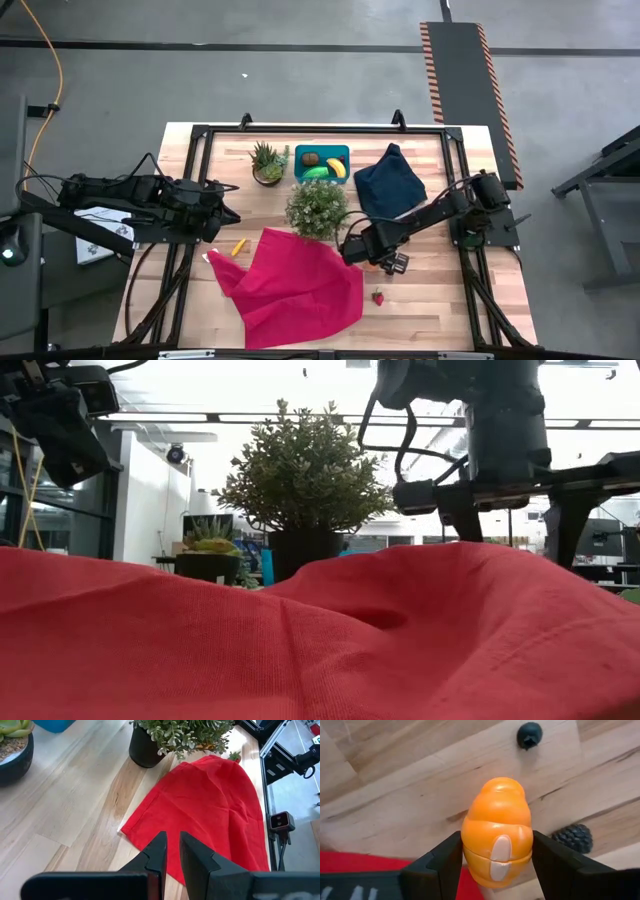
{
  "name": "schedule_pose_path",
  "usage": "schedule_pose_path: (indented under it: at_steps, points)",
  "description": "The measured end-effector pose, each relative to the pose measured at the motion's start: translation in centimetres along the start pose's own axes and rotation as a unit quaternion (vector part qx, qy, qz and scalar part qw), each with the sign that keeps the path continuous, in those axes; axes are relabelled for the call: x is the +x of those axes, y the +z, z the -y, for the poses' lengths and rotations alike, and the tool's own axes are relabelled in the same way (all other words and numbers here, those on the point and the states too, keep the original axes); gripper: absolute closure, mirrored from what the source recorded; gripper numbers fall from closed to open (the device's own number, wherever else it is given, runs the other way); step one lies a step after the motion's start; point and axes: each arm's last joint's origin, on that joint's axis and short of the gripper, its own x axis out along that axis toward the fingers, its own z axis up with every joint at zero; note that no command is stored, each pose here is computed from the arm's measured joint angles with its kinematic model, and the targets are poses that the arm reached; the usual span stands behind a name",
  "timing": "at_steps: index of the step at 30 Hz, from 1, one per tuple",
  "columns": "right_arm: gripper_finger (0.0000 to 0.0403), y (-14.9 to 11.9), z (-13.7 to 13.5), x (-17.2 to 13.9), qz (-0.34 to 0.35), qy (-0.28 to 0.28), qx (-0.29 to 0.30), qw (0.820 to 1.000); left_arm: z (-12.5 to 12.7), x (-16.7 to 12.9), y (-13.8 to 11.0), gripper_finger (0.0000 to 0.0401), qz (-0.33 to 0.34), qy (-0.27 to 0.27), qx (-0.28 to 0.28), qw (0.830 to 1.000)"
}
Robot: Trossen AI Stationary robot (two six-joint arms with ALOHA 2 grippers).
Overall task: Pick and placing Produce into tupperware
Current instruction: Put the light orange croissant into the blue bin
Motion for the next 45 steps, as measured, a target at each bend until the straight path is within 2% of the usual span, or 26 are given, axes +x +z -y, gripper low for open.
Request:
schedule_pose_path:
  at_steps: [11,15,20,33,45]
  points:
    - [0.021,1.0,1.4,-3.0,0.015,-0.005,0.0,1.0,0.0,0.0,0.0,0.0361,0.002,-0.001,0.0,1.0]
    - [0.021,1.4,1.9,-4.2,0.02,0.011,-0.007,1.0,0.0,0.0,0.1,0.0361,0.004,-0.002,0.0,1.0]
    - [0.021,1.8,2.3,-5.5,0.027,0.034,-0.034,0.998,0.1,0.0,0.2,0.0361,0.01,-0.003,0.001,1.0]
    - [0.021,4.0,5.2,-9.3,0.055,0.01,-0.092,0.994,0.0,0.0,0.3,0.0361,0.025,0.011,0.0,1.0]
    - [0.021,6.6,8.1,-13.0,0.094,0.036,-0.157,0.982,-0.1,0.0,0.4,0.0361,0.043,0.032,-0.015,0.998]
